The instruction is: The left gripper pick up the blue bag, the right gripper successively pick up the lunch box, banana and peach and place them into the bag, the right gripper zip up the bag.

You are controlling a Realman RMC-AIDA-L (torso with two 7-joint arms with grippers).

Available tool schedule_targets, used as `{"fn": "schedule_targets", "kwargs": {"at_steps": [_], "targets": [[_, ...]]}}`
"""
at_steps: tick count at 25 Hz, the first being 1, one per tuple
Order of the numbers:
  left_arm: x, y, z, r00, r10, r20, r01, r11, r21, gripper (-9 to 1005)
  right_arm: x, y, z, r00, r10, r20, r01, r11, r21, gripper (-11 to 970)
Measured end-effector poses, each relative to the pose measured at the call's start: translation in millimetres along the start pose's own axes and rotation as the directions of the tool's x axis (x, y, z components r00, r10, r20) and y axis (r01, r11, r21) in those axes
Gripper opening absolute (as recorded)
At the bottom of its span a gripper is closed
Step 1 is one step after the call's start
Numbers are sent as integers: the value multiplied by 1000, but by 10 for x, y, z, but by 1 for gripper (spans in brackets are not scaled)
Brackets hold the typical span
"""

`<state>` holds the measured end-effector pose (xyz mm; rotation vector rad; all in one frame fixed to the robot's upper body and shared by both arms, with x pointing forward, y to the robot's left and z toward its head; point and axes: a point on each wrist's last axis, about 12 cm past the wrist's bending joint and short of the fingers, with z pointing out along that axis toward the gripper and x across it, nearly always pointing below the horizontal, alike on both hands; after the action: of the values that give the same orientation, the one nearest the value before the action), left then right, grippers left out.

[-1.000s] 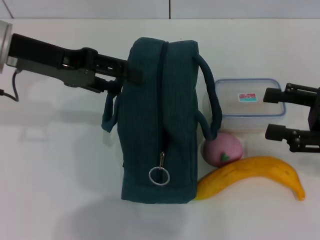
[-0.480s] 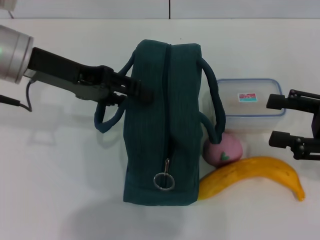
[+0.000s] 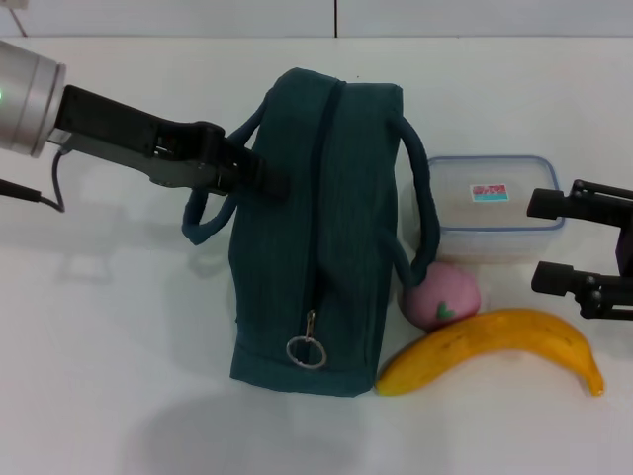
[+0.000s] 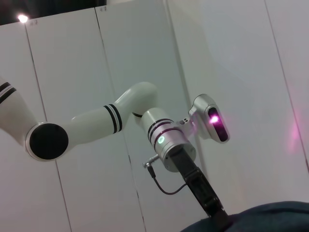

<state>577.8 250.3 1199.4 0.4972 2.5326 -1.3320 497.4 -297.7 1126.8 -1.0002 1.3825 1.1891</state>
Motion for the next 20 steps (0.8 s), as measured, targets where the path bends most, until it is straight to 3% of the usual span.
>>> {"fn": "schedule_targets", "kwargs": {"at_steps": [1, 7, 12, 20], "targets": [[1, 1, 2, 1000, 5, 0, -5, 1000, 1, 359, 4, 2, -1, 1000, 2, 1, -2, 1000, 0, 749], [15, 17, 14, 1000, 11, 1, -11, 1000, 3, 195, 22, 8, -5, 1000, 12, 4, -12, 1000, 3, 749], [20, 25, 14, 1000, 16, 7, -16, 1000, 4, 202, 32, 17, -10, 1000, 15, 7, -15, 1000, 6, 748], [57, 68, 67, 1000, -21, -5, 21, 999, 30, 131, 49, 24, -15, 1000, 24, 11, -24, 1000, 9, 748]]}}
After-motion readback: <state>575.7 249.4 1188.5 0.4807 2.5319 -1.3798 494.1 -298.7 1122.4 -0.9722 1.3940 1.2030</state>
